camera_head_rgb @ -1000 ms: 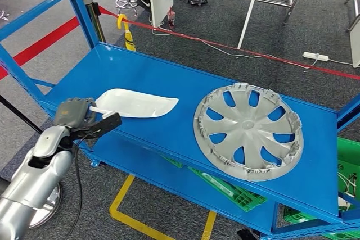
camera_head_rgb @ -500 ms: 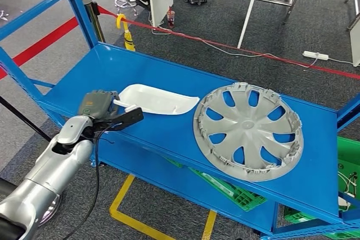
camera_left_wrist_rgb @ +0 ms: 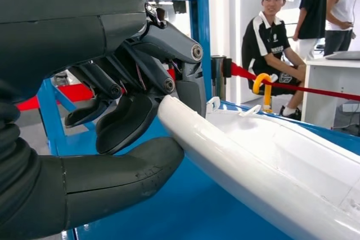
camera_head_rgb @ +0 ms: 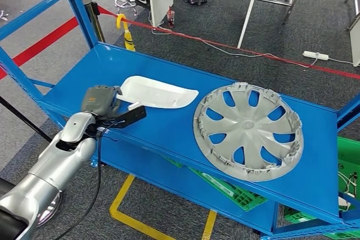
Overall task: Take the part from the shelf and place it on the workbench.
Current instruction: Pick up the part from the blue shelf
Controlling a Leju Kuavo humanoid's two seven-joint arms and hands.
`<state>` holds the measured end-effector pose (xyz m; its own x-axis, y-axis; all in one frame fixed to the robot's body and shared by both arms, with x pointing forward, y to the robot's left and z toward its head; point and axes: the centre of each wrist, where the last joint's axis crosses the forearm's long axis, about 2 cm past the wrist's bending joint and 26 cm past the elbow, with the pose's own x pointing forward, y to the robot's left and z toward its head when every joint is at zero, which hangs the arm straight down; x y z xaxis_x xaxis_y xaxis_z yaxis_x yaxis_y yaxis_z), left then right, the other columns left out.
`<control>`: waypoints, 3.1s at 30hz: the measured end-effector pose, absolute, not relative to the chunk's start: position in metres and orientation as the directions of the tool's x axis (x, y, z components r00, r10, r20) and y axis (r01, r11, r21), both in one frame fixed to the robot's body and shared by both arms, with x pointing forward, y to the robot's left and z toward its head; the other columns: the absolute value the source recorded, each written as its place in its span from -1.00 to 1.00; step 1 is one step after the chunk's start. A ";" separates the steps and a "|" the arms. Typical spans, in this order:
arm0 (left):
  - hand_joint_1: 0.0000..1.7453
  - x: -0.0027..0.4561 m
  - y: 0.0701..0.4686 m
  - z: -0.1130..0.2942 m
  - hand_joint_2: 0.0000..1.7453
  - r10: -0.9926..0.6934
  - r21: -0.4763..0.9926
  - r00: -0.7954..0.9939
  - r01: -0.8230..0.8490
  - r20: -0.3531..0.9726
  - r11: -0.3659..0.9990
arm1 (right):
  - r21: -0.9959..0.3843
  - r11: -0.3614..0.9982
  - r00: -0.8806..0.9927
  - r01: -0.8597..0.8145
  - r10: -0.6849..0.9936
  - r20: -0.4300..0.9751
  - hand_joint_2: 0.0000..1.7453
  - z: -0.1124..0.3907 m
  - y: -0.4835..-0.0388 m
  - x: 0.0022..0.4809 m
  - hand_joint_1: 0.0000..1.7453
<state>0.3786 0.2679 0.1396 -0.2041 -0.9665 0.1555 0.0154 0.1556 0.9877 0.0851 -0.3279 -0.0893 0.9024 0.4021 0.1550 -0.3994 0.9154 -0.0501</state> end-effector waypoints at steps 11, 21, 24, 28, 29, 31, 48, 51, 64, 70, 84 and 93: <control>1.00 0.389 0.274 0.157 1.00 -0.971 0.988 -0.237 -0.135 0.040 0.073 | -0.036 0.925 0.909 -0.379 0.380 0.170 -1.00 -0.090 -0.330 0.084 -1.00; 1.00 0.393 0.293 0.169 1.00 -0.954 0.942 -0.262 -0.331 -0.147 -0.055 | -0.016 0.919 0.906 -0.394 0.391 0.160 -1.00 -0.092 -0.328 0.084 -1.00; 1.00 0.393 0.297 0.170 1.00 -0.947 0.928 -0.266 -0.366 -0.183 -0.076 | -0.016 0.917 0.904 -0.399 0.397 0.157 -1.00 -0.093 -0.328 0.084 -1.00; 1.00 0.392 0.300 0.172 1.00 -0.941 0.912 -0.266 -0.400 -0.212 -0.092 | -0.019 0.914 0.902 -0.406 0.403 0.155 -1.00 -0.093 -0.328 0.084 -1.00; 1.00 0.392 0.301 0.173 1.00 -0.939 0.908 -0.265 -0.407 -0.218 -0.095 | -0.020 0.912 0.900 -0.409 0.407 0.154 -1.00 -0.093 -0.328 0.084 -1.00; 1.00 0.392 0.302 0.174 1.00 -0.937 0.902 -0.264 -0.420 -0.228 -0.101 | -0.023 0.908 0.896 -0.418 0.416 0.152 -1.00 -0.093 -0.328 0.083 -1.00; 1.00 0.392 0.309 0.176 1.00 -0.933 0.887 -0.255 -0.446 -0.255 -0.121 | -0.037 0.887 0.876 -0.460 0.461 0.142 -1.00 -0.094 -0.327 0.081 -1.00; 1.00 0.392 0.310 0.177 1.00 -0.932 0.885 -0.256 -0.451 -0.256 -0.119 | -0.040 0.885 0.874 -0.464 0.465 0.143 -1.00 -0.094 -0.327 0.082 -1.00; 1.00 0.391 0.311 0.177 1.00 -0.932 0.879 -0.255 -0.463 -0.258 -0.117 | -0.053 0.876 0.864 -0.480 0.482 0.146 -1.00 -0.092 -0.330 0.087 -1.00; 1.00 0.391 0.313 0.177 1.00 -0.930 0.875 -0.253 -0.469 -0.265 -0.122 | -0.056 0.876 0.864 -0.479 0.481 0.147 -1.00 -0.092 -0.331 0.089 -1.00; 1.00 0.389 0.313 0.177 1.00 -0.927 0.868 -0.260 -0.481 -0.272 -0.120 | -0.052 0.878 0.868 -0.475 0.477 0.139 -1.00 -0.093 -0.333 0.085 -1.00; 1.00 0.386 0.315 0.173 1.00 -0.925 0.872 -0.261 -0.473 -0.275 -0.126 | -0.052 0.889 0.877 -0.455 0.457 0.149 -1.00 -0.092 -0.333 0.089 -1.00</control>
<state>0.3862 0.3154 0.1732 -0.2607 -0.9254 -0.2752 -0.4730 -0.1261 0.8720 0.0887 -0.3328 -0.0917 0.8767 0.4573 0.1493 -0.4549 0.8890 -0.0521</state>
